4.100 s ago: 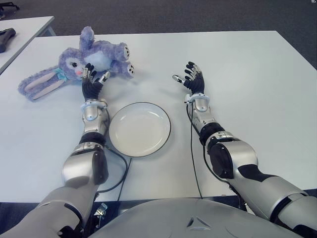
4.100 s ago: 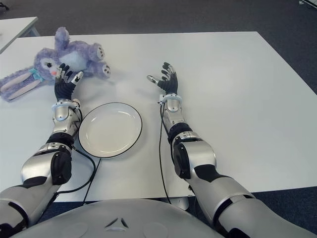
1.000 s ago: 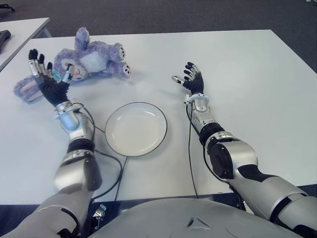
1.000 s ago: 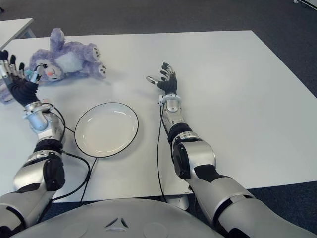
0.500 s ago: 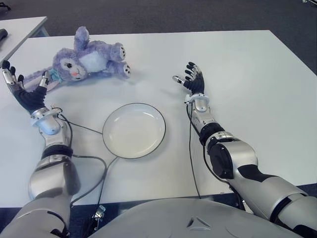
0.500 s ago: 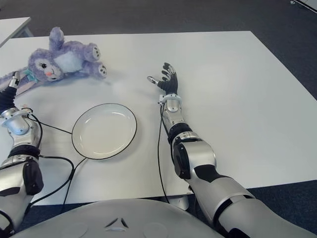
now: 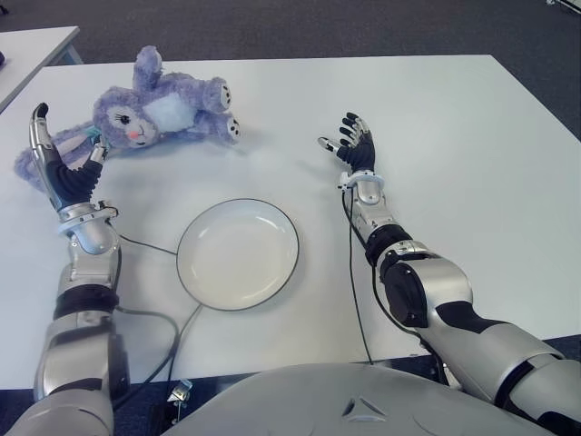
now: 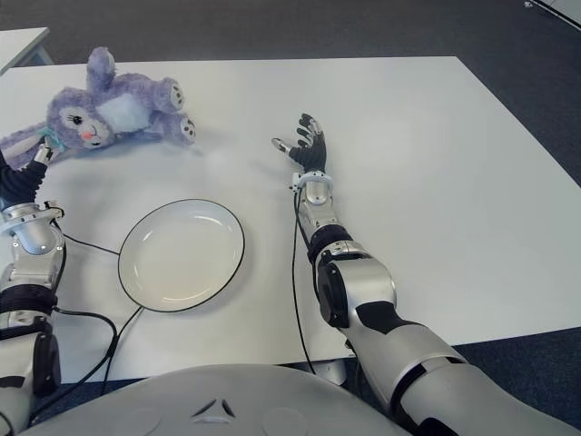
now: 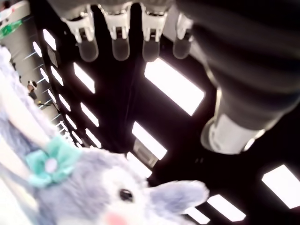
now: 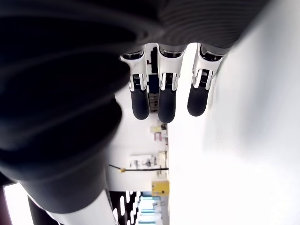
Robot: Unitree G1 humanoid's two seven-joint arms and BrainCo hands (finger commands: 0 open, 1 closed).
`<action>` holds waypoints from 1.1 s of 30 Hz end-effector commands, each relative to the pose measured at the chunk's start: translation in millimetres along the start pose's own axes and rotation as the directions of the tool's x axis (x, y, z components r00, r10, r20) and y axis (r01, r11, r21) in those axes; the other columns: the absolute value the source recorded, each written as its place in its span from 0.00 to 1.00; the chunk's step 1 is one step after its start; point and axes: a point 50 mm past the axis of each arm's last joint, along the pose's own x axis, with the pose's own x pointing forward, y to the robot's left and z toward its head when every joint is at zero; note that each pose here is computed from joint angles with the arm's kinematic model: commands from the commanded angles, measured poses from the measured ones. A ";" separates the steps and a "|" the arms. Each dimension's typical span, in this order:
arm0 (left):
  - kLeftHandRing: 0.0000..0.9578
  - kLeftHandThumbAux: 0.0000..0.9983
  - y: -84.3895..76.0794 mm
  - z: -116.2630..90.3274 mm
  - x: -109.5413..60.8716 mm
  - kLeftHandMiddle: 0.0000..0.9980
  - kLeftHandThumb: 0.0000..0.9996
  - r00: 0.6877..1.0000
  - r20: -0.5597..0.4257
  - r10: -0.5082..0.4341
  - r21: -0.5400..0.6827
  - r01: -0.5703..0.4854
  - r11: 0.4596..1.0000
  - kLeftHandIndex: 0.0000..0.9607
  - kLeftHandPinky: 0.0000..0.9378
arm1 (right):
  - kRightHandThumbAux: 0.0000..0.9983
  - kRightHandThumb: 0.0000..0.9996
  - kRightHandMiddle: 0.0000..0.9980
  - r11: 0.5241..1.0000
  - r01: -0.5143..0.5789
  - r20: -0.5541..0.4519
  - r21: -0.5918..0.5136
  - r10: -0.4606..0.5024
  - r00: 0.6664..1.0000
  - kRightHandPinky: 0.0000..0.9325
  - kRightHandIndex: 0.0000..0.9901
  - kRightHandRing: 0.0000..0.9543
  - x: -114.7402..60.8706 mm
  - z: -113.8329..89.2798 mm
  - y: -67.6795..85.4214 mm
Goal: Put the doll into the plate.
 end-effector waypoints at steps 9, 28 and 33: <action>0.07 0.59 5.6 -0.2 16.0 0.09 0.27 0.987 -0.013 -0.159 0.214 0.158 0.964 0.00 0.01 | 0.95 0.13 0.16 0.998 -0.029 -0.473 0.053 0.050 0.880 0.19 0.14 0.16 -70.6 -100.1 29.8; 0.06 0.59 5.5 5.9 20.7 0.08 0.33 0.978 0.000 -0.211 0.263 0.203 0.943 0.00 0.01 | 0.95 0.12 0.16 0.998 -0.030 -0.471 0.053 0.051 0.881 0.19 0.14 0.17 -70.8 -99.7 30.9; 0.05 0.58 5.0 7.0 20.6 0.08 0.32 0.976 -0.003 -0.218 0.270 0.211 0.939 0.00 0.02 | 0.94 0.13 0.16 0.998 -0.024 -0.472 0.056 0.048 0.881 0.19 0.14 0.17 -70.8 -99.7 30.9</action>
